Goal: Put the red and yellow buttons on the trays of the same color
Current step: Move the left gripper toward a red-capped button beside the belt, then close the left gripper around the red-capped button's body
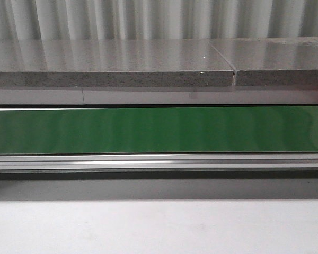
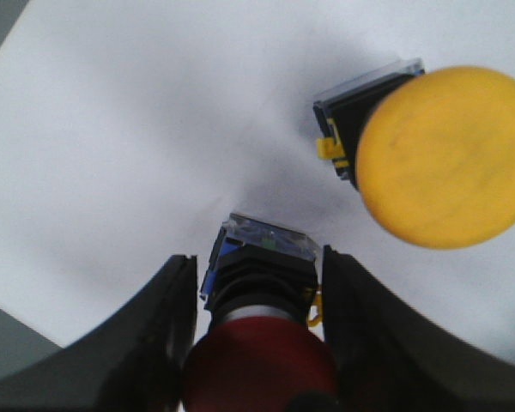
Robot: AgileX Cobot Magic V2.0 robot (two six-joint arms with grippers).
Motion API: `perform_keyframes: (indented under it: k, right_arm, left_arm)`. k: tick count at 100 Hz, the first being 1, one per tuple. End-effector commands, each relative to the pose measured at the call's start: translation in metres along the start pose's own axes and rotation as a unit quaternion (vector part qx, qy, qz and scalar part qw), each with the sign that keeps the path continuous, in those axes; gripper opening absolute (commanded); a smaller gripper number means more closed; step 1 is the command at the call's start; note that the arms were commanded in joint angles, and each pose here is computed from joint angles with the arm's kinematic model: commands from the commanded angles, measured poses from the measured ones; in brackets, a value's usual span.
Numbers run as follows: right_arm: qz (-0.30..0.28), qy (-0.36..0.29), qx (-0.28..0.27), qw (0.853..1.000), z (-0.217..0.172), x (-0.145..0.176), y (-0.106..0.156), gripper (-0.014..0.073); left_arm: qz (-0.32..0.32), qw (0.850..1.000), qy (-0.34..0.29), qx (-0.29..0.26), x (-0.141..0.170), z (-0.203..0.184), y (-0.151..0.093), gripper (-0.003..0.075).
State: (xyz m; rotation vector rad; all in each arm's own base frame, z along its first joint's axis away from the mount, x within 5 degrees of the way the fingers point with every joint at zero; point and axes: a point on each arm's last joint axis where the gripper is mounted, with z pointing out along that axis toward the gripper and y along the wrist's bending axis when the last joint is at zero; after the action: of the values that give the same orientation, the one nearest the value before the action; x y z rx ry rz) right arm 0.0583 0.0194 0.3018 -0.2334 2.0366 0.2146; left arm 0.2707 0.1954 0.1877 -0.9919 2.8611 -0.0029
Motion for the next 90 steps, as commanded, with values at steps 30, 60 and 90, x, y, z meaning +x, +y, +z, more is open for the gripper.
perform_keyframes:
  k: [30,60,90]
  right_arm:
    - [-0.002,-0.044,-0.001,0.999,-0.004,-0.013,0.000,-0.0065]
    - [-0.002,-0.044,-0.001,0.999,-0.004,-0.013,0.000,-0.0065]
    - [-0.002,-0.044,-0.001,0.999,-0.004,-0.013,0.000,-0.0065]
  left_arm:
    - [0.064,0.994,-0.084,0.015,0.016,-0.073,-0.033,0.0165]
    - [0.124,0.986,-0.108,0.031,0.037,-0.107,-0.067,0.0165]
    - [0.185,0.972,-0.130,0.058,0.037,-0.137,-0.109,0.0165]
